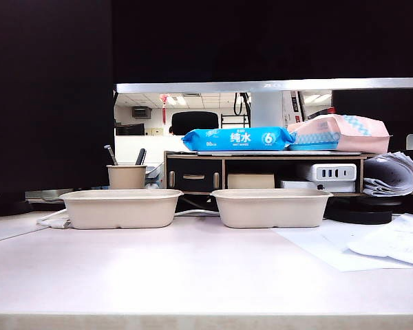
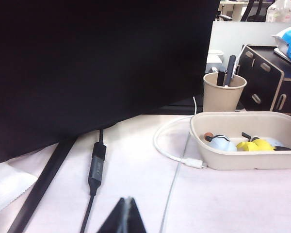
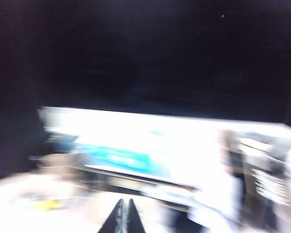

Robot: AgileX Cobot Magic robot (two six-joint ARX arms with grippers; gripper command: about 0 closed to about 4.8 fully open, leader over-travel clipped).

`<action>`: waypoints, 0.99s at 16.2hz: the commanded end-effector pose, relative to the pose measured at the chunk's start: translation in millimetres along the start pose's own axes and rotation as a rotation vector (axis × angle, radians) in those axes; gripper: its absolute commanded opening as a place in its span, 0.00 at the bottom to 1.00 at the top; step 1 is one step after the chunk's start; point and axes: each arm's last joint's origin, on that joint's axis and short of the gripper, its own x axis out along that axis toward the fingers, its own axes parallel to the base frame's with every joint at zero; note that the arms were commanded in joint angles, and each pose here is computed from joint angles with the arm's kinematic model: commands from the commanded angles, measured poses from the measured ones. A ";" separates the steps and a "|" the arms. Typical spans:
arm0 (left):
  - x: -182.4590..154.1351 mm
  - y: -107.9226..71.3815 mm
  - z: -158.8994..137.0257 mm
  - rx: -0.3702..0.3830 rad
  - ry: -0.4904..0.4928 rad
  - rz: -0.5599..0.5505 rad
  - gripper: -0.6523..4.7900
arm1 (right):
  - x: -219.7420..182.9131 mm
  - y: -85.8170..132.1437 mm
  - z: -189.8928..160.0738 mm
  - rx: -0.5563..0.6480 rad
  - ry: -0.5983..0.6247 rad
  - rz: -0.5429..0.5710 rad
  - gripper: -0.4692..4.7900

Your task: Put the dolls with similar sizes into the same paper box, while dolls with different sizes go into separate paper boxes.

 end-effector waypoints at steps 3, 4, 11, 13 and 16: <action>-0.1 0.0 1.6 0.002 -0.014 0.000 0.11 | 45.8 -10.8 -105.8 -0.007 0.133 -0.182 0.08; -0.1 0.0 1.7 0.002 -0.014 0.000 0.11 | 59.8 -17.1 -133.3 -0.003 0.145 -0.187 0.08; -0.1 0.0 1.6 0.002 -0.014 0.000 0.11 | 84.4 -31.2 -215.7 -0.018 0.060 -0.203 0.08; -0.1 0.0 1.6 0.002 -0.014 0.001 0.11 | 84.1 -31.0 -214.9 -0.020 0.051 -0.204 0.08; -0.1 0.0 1.7 0.003 -0.015 0.000 0.11 | 83.5 -30.7 -213.8 -0.023 0.039 -0.200 0.08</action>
